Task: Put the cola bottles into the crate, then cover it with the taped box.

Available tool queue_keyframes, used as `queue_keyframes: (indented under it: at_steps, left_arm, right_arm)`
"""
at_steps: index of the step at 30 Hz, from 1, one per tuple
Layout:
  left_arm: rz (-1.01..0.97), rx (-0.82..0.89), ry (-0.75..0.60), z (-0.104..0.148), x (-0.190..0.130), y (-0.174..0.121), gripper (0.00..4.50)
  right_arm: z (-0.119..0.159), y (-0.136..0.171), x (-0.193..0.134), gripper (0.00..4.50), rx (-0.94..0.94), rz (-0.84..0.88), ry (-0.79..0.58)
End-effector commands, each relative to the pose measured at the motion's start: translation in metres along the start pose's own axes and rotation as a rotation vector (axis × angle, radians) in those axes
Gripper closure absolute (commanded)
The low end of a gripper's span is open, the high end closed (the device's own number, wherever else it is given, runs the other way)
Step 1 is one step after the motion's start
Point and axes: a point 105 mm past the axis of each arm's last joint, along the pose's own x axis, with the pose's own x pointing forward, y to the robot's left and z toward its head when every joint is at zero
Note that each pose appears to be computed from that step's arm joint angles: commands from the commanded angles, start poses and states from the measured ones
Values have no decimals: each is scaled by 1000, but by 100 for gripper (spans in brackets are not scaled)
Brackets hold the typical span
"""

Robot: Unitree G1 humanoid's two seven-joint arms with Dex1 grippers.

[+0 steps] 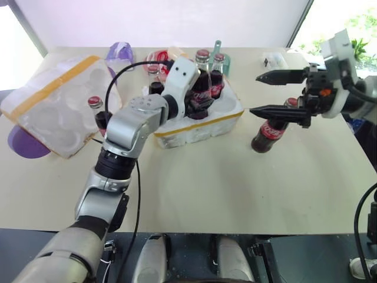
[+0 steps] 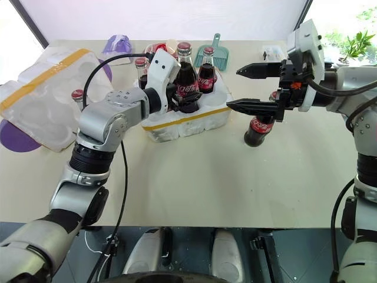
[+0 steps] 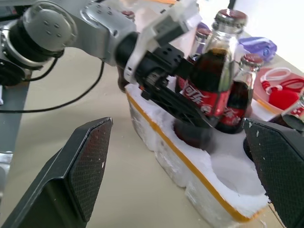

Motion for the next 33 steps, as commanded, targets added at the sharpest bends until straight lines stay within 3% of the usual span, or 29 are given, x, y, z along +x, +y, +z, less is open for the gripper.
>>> queue_keyframes:
  at_steps: [1, 8, 11, 14, 20, 22, 28, 33]
  left_arm:
    - [-12, 46, 55, -13, 7, -3, 176]
    - [12, 18, 134, -41, 22, 5, 176]
    - [22, -12, 139, -45, 22, 6, 29]
    - [19, -42, 105, -37, 12, 6, 9]
    - [-58, -133, -189, 13, -56, 2, 9]
    - [-69, -121, -241, 17, -87, 2, 9]
    - [3, -114, -173, -17, -162, -3, 9]
    - [233, -133, -86, -49, -200, 18, 9]
  right_arm:
    - [8, -7, 0, 0, -58, -33, -2]
    - [-1, -17, 4, 0, -67, -66, 44]
    - [-2, -20, 5, 0, -70, -73, 50]
    - [-2, -21, 6, 0, -73, -75, 49]
    - [-4, -20, 12, 0, -66, -58, 37]
    - [-5, -19, 14, 0, -62, -48, 32]
    - [-6, -22, 17, 0, -57, -35, 25]
    - [-5, -22, 20, 0, -59, -20, 20]
